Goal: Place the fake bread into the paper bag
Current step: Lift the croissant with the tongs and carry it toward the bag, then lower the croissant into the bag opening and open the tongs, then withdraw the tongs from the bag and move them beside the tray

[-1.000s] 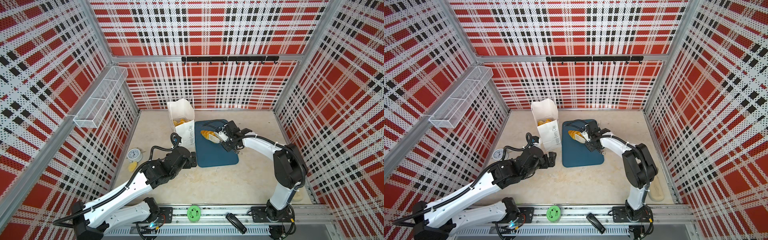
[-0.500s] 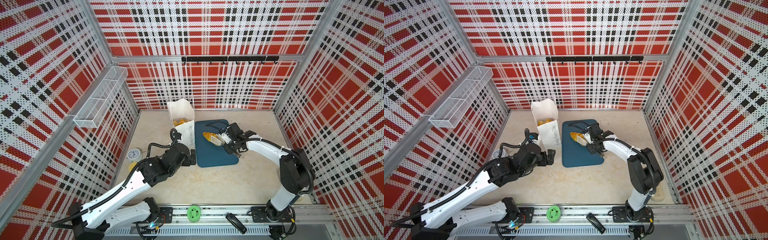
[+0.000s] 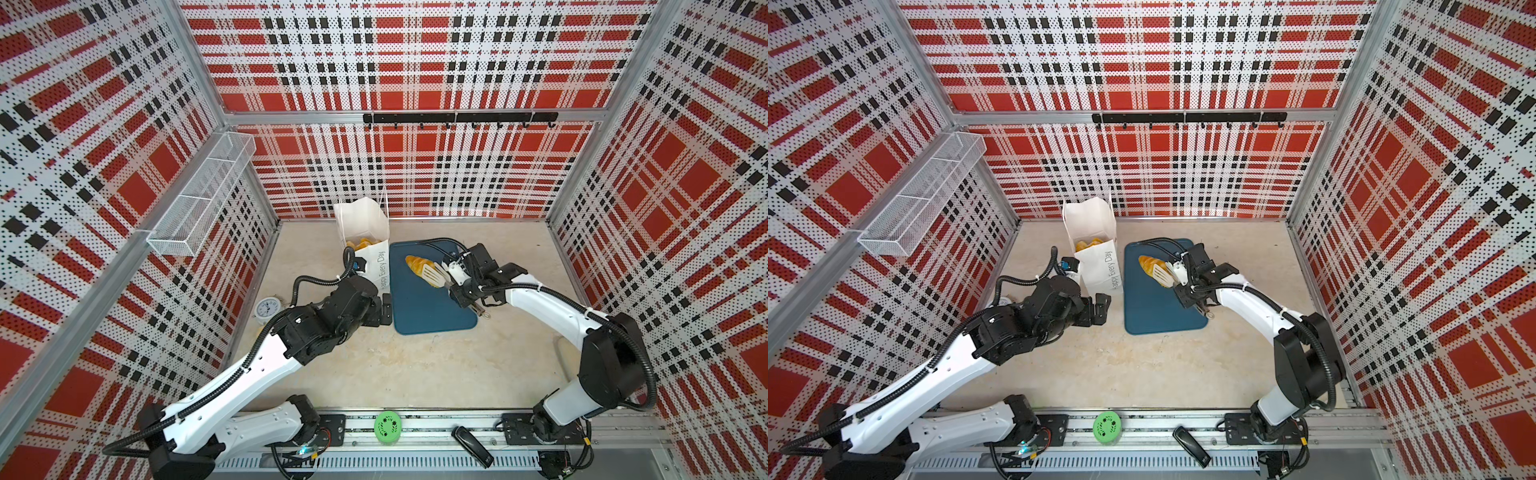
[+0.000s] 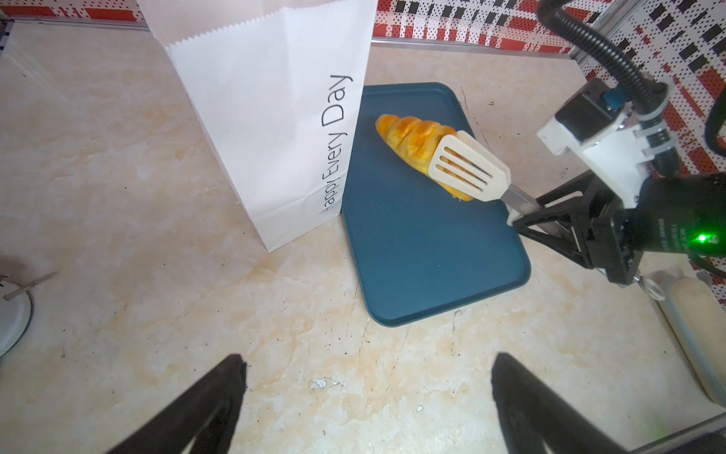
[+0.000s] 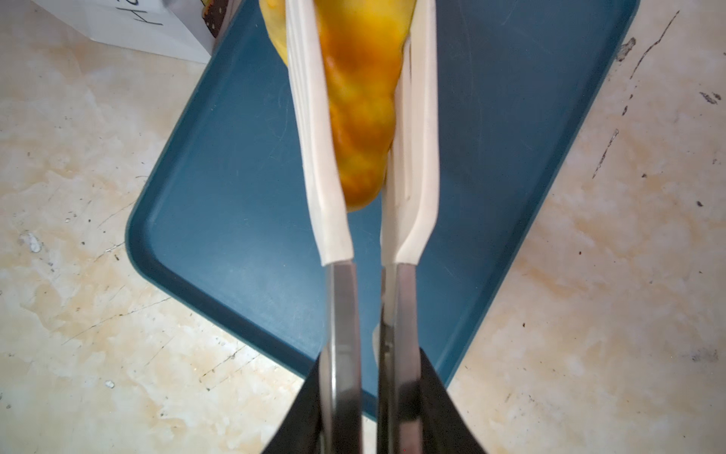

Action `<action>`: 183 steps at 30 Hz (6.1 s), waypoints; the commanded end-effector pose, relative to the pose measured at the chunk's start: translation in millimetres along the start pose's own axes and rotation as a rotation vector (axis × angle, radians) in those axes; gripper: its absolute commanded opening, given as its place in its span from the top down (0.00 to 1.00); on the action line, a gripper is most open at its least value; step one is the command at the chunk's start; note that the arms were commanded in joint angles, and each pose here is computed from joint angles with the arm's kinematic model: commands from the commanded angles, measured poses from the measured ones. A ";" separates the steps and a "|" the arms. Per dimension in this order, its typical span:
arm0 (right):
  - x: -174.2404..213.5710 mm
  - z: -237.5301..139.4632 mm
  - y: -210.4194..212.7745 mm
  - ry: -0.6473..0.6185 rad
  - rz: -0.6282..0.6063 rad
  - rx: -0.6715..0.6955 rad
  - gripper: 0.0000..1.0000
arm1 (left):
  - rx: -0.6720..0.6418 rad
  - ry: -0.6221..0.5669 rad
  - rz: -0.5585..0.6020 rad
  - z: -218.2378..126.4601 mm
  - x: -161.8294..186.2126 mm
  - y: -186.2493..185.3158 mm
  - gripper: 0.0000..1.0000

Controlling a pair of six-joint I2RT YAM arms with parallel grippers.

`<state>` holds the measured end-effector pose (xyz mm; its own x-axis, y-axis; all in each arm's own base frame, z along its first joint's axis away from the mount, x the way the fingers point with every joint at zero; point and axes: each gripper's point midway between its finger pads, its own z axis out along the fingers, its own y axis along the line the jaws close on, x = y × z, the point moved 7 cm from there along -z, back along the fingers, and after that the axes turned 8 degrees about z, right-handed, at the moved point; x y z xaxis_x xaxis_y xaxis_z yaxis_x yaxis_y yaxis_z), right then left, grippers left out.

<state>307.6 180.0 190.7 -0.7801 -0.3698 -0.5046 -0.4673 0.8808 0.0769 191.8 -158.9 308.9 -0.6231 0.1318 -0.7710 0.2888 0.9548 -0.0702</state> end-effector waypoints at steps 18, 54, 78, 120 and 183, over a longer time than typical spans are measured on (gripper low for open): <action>-33.5 -68.9 12.5 -0.214 0.077 -0.100 0.68 | 0.071 -0.029 0.003 -23.2 -45.1 9.2 0.01; -137.8 -184.3 37.3 -0.558 0.058 -0.260 0.67 | 0.071 -0.194 -0.047 -68.5 -95.8 29.1 0.01; -173.8 -182.7 105.9 -0.591 0.025 -0.497 0.67 | -0.038 -0.260 -0.157 -76.3 -79.5 54.6 0.01; -181.8 -99.8 119.1 -0.367 0.109 -0.418 0.62 | -0.077 -0.193 -0.190 -68.7 -54.8 66.4 0.01; -72.0 -161.0 -43.5 -0.386 0.250 0.165 0.42 | -0.231 -0.126 -0.185 -44.8 -18.7 83.2 0.01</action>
<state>316.2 134.8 352.8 -0.6895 -0.0712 -0.7207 -0.2328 0.9641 0.1274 197.0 -77.8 346.5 -0.5690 -0.0476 -0.8210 0.0488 0.9946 -0.0915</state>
